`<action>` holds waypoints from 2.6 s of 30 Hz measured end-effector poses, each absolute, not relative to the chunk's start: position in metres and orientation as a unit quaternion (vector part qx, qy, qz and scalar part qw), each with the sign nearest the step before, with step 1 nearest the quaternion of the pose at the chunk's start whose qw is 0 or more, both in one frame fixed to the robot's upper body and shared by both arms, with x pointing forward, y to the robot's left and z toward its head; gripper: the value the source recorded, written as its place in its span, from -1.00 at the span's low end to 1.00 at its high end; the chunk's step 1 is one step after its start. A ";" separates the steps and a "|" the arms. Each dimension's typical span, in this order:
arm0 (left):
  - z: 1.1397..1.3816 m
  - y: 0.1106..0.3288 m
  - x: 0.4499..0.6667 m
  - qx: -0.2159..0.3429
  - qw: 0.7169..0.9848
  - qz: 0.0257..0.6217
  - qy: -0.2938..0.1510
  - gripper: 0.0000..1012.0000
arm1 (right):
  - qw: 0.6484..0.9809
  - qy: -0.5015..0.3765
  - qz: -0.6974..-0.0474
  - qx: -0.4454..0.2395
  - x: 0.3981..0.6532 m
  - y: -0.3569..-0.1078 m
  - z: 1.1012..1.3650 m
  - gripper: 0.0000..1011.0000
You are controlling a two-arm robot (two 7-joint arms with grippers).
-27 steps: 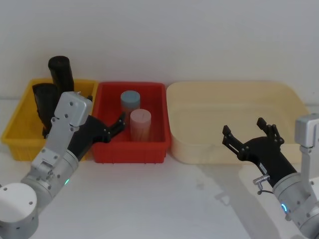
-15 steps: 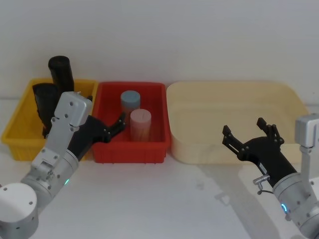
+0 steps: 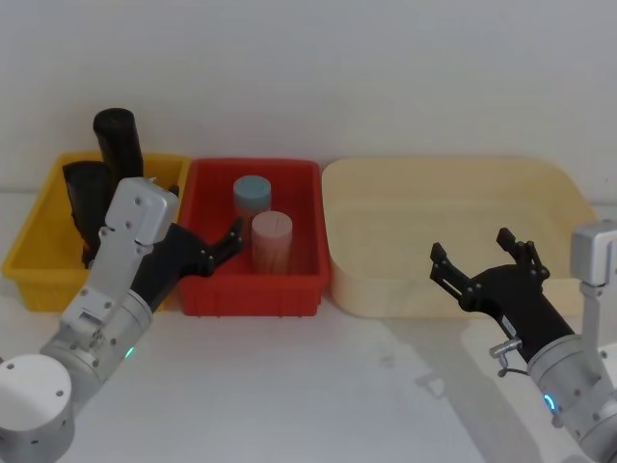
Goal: Pick up the garbage bag with the one hand and transfer it to the other hand.
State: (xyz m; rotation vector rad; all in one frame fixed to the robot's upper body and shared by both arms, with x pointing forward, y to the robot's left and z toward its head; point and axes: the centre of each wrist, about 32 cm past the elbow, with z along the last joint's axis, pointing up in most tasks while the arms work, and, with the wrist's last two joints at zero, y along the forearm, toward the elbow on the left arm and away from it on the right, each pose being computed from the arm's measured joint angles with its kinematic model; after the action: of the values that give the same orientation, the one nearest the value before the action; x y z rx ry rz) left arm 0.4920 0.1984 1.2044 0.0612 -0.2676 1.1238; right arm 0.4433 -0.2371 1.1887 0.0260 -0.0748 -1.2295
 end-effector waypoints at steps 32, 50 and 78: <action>1.273 0.236 0.445 0.043 0.807 0.579 -0.106 0.98 | 0.871 -0.049 -0.488 0.003 0.485 -0.241 1.221 0.98; 1.282 0.303 0.418 0.072 0.775 0.626 -0.041 0.98 | 0.926 -0.054 -0.373 -0.029 0.564 -0.208 1.258 0.98; 1.246 0.317 0.480 0.049 0.813 0.580 -0.029 0.98 | 0.953 -0.036 -0.293 -0.069 0.616 -0.169 1.282 0.98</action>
State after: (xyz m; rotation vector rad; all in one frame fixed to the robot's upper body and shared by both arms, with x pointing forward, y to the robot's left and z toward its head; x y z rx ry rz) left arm 0.4798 0.3165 1.2458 0.1043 -0.0618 1.2388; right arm 0.6160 -0.1691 1.2824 -0.1396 -0.0737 -0.5962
